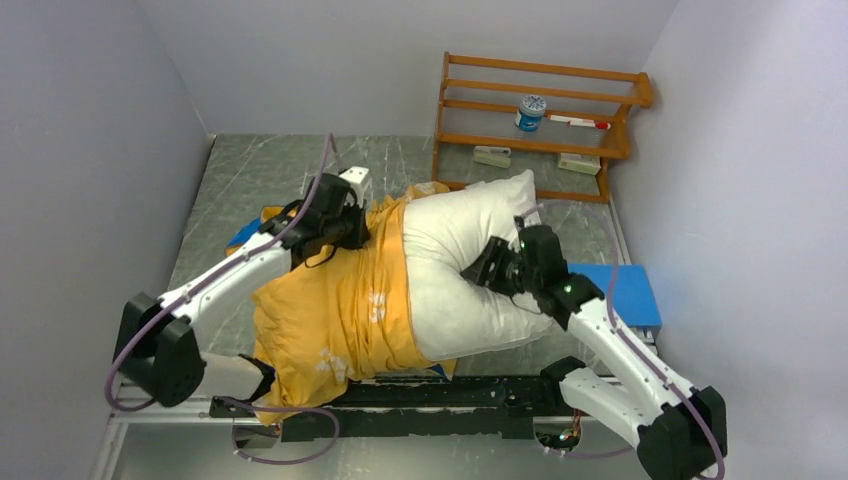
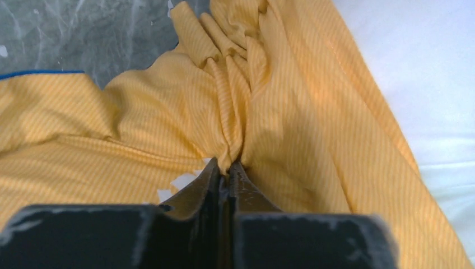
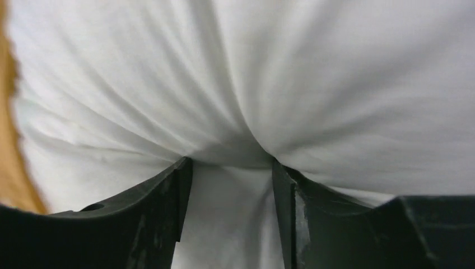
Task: Remove the pillowcase from the pillow
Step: Remove the pillow from the pillowcase.
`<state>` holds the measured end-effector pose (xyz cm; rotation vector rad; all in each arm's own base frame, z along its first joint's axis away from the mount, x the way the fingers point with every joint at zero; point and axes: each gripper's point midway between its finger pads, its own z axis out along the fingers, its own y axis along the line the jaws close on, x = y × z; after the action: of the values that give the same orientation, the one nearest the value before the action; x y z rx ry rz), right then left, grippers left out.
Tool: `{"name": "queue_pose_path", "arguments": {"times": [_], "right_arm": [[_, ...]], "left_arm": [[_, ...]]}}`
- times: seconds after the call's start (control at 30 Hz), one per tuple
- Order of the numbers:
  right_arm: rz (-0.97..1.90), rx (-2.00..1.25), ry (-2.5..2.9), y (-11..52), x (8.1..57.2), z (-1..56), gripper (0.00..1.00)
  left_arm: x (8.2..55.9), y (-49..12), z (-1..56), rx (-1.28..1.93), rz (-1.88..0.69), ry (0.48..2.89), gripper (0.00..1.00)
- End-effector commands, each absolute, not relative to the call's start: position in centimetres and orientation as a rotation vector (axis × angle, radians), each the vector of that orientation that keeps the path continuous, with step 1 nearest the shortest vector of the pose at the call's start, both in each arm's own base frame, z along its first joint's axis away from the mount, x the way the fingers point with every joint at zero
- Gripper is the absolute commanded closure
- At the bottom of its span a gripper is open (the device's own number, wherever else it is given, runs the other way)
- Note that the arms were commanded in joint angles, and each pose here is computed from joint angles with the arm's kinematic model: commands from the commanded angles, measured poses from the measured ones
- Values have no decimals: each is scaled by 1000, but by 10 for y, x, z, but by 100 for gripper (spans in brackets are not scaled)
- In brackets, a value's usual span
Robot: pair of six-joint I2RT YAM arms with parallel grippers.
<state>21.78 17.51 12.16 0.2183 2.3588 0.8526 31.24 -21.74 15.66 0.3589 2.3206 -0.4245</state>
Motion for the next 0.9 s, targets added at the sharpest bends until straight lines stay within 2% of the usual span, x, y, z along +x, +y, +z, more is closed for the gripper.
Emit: {"name": "queue_pose_path", "arguments": {"times": [0.0, 0.13, 0.2, 0.3, 0.4, 0.5, 0.53, 0.63, 0.67, 0.73, 0.87], "right_arm": [[750, 63, 2504, 177, 212, 161, 33], [801, -145, 2280, 202, 258, 266, 16], [788, -170, 2224, 212, 285, 288, 10], [696, -175, 2304, 226, 329, 277, 8], [446, -85, 2448, 224, 372, 230, 8], [199, 23, 2585, 207, 379, 180, 17], [150, 49, 2600, 201, 374, 168, 23], [3, 185, 2616, 165, 358, 128, 56], [-7, 225, 2628, 155, 353, 121, 71], [-3, 275, 2691, 144, 340, 110, 90], [24, 300, 2710, 139, 321, 91, 97]], "left_arm": [[265, -207, 141, 319, -542, 2374, 95], [257, -207, 168, 362, -604, 2254, 95], [255, -206, 183, 402, -608, 2213, 95], [256, -205, 203, 434, -606, 2146, 95], [254, -206, 220, 437, -635, 2079, 95], [257, -201, 231, 364, -631, 2034, 95], [258, -198, 234, 335, -627, 2025, 95], [262, -175, 230, 146, -525, 2084, 95], [262, -162, 225, 83, -456, 2119, 95], [261, -128, 216, -31, -239, 2200, 95], [244, -68, 185, -188, 182, 2332, 95]]}}
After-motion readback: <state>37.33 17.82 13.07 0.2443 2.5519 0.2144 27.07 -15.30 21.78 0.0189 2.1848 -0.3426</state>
